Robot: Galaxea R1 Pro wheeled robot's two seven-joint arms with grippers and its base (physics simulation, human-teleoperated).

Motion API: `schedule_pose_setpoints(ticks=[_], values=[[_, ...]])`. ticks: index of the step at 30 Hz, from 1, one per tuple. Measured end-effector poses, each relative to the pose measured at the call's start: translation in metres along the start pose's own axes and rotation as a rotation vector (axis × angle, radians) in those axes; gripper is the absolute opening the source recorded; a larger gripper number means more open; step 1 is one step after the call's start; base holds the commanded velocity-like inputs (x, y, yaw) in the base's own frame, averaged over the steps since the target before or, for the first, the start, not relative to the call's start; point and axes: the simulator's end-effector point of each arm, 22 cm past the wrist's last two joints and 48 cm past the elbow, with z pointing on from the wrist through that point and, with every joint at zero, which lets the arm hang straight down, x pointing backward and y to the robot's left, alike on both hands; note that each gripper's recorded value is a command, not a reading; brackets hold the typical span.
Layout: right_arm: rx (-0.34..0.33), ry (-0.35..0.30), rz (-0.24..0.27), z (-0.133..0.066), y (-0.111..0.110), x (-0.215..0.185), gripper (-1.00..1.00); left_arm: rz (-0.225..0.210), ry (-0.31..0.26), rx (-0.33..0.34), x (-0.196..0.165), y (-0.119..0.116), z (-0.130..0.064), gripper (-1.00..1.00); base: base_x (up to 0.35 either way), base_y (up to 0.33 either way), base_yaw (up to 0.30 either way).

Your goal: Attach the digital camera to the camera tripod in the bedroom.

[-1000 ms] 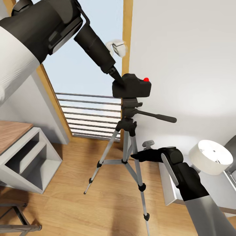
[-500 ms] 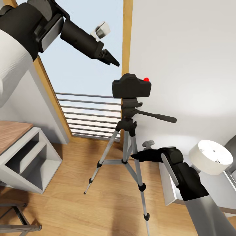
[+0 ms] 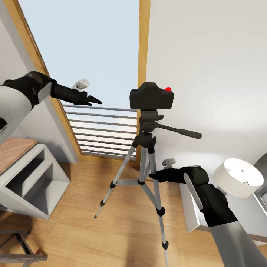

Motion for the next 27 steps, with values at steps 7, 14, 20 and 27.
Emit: schedule_pose_setpoints(ticks=[7,14,20,27], values=[[0.0,0.0,0.0,0.0,0.0,0.0,-1.0,-0.203,0.161,-0.185,0.172,0.083,0.069,1.0,0.0,0.0,0.0],[0.0,0.0,0.0,0.0,0.0,0.0,-1.0,-0.303,0.353,-0.395,0.335,0.133,0.083,1.0,0.0,0.0,0.0],[0.0,0.001,-0.001,0.0,0.0,0.0,-1.0,-0.36,0.478,-0.468,0.466,0.15,0.065,1.0,0.0,0.0,0.0],[0.0,0.001,-0.001,0.0,0.0,0.0,-1.0,-0.487,0.641,-0.471,0.659,0.116,0.029,1.0,0.0,0.0,0.0]])
